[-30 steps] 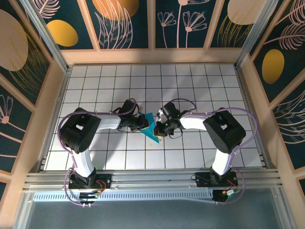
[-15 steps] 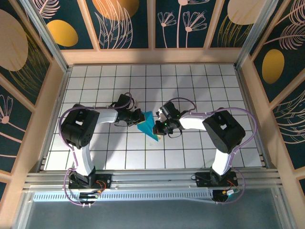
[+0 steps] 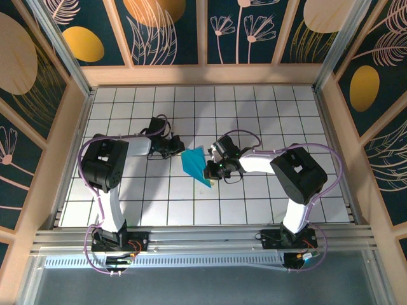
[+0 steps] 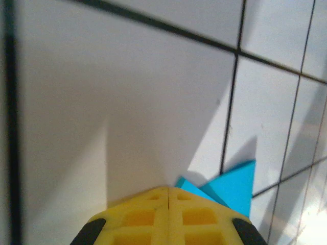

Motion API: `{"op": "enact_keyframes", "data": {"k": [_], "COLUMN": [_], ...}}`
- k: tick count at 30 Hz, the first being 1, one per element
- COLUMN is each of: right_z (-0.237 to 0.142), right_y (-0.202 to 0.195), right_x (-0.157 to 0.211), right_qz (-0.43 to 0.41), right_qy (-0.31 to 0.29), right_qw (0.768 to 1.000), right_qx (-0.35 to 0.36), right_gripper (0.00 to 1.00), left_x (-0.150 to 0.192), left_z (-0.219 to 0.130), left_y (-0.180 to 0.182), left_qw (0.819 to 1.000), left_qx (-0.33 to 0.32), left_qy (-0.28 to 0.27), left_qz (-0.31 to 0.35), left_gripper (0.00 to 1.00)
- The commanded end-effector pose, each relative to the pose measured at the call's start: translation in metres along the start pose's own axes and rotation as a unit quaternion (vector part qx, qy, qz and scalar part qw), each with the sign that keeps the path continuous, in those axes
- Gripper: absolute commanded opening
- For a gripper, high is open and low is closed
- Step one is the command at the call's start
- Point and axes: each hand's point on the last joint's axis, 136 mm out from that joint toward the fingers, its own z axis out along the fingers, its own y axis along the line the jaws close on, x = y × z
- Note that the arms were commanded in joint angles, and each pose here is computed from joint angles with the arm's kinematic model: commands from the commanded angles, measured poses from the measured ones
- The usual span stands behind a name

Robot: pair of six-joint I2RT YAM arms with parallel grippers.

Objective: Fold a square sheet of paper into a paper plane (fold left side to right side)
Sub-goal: Fourth fold the wing at the center of the table.

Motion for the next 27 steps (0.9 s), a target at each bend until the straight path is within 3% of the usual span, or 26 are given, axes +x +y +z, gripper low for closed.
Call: {"op": "enact_keyframes", "data": {"k": [1,8,14,20,27], "right_z": [0.006,0.006,0.008,0.008,0.009], "right_y": [-0.090,-0.084,-0.082,-0.083,-0.082], "right_x": [0.088,0.081,0.078,0.078,0.078], "right_qz": [0.069,0.069,0.071,0.071,0.069], "right_qy": [0.129,0.119,0.114,0.114,0.114], "right_qw": [0.975,0.978,0.979,0.979,0.979], "right_qx": [0.170,0.160,0.154,0.156,0.157], "right_gripper": [0.00,0.00,0.00,0.00,0.00], "left_x": [-0.037,-0.040,0.014,0.073,0.086], "left_z": [-0.007,-0.038,-0.051,-0.029,0.002], "left_y": [0.058,0.026,-0.023,-0.060,-0.067], "left_qw": [0.993,0.995,0.997,0.994,0.993], "left_qx": [-0.094,-0.044,0.042,0.091,0.088], "left_qy": [-0.067,-0.093,-0.054,0.011,0.047], "left_qz": [-0.018,0.009,0.037,0.051,0.057], "left_gripper": [0.02,0.01,0.01,0.01,0.01]}}
